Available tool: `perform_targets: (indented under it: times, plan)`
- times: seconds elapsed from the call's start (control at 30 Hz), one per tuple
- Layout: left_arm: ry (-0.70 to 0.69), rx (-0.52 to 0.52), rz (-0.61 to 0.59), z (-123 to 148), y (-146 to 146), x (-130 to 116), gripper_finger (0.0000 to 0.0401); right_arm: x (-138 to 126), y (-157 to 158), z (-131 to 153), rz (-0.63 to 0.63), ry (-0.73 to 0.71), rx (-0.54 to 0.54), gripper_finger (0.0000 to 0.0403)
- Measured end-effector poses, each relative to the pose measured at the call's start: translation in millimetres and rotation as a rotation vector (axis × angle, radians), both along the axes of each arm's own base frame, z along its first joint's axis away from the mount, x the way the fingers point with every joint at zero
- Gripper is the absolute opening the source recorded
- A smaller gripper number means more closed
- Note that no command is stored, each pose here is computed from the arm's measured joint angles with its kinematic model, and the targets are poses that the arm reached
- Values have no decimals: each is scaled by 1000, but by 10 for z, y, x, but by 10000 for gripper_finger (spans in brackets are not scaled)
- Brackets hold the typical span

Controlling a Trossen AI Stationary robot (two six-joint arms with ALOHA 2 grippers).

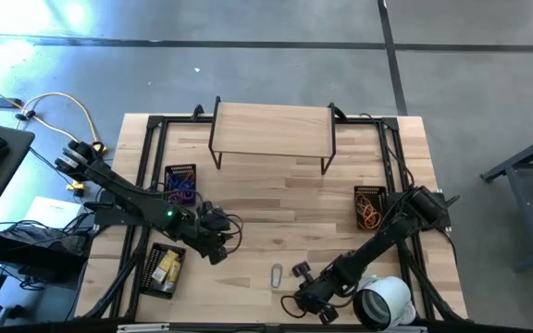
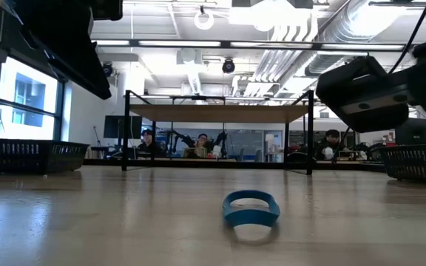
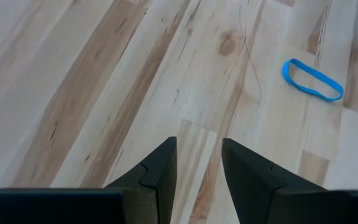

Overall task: Pick & Place Office Desk Supplies
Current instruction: Put the orange rubber band into the top right black bin

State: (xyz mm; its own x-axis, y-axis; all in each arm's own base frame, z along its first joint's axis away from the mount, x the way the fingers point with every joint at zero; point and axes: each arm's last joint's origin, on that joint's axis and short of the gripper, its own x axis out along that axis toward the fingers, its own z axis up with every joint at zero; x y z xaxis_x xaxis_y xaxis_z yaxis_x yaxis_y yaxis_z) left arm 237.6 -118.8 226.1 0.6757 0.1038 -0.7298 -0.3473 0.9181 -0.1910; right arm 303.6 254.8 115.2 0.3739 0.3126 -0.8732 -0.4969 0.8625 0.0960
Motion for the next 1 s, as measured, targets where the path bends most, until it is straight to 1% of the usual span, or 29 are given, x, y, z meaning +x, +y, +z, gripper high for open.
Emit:
perform_targets:
  times: [0.07, 0.17, 0.23, 0.27, 0.33, 0.53, 0.6, 0.67, 0.83, 0.93, 0.97, 1.0]
  plan:
    - [0, 0, 0, 0, 0, 0, 122, -4, -2, 31, 15, -17, -12, 7]
    - [-1, 0, 0, 0, 0, 0, 122, -27, -13, 86, 23, -44, -45, 3]
    - [-4, -2, 0, 3, -2, 3, 122, -72, -27, 163, 12, -53, -79, 2]
    - [-9, -4, -1, 6, -4, 7, 122, -113, -48, 205, 2, -53, -114, 2]
    - [-24, 2, -17, 17, -10, 20, 122, -160, -58, 331, -44, -80, -152, 2]
    - [-104, 39, -99, 81, -46, 83, 122, -355, -244, 833, -274, -105, -270, 2]
    - [-128, 45, -115, 100, -55, 100, 122, -444, -351, 1020, -370, -123, -285, 2]
    - [-149, 51, -129, 117, -63, 114, 122, -550, -479, 1192, -506, -132, -293, 2]
    - [-180, 46, -132, 141, -72, 134, 122, -876, -892, 1471, -962, -98, -333, 2]
    - [-185, 48, -127, 144, -72, 136, 122, -1110, -1119, 1569, -1221, -1, -417, 2]
    - [-185, 48, -127, 144, -72, 136, 122, -1158, -1163, 1588, -1315, 39, -411, 2]
    - [-185, 48, -127, 143, -72, 136, 122, -1170, -1186, 1578, -1374, 77, -384, 2]
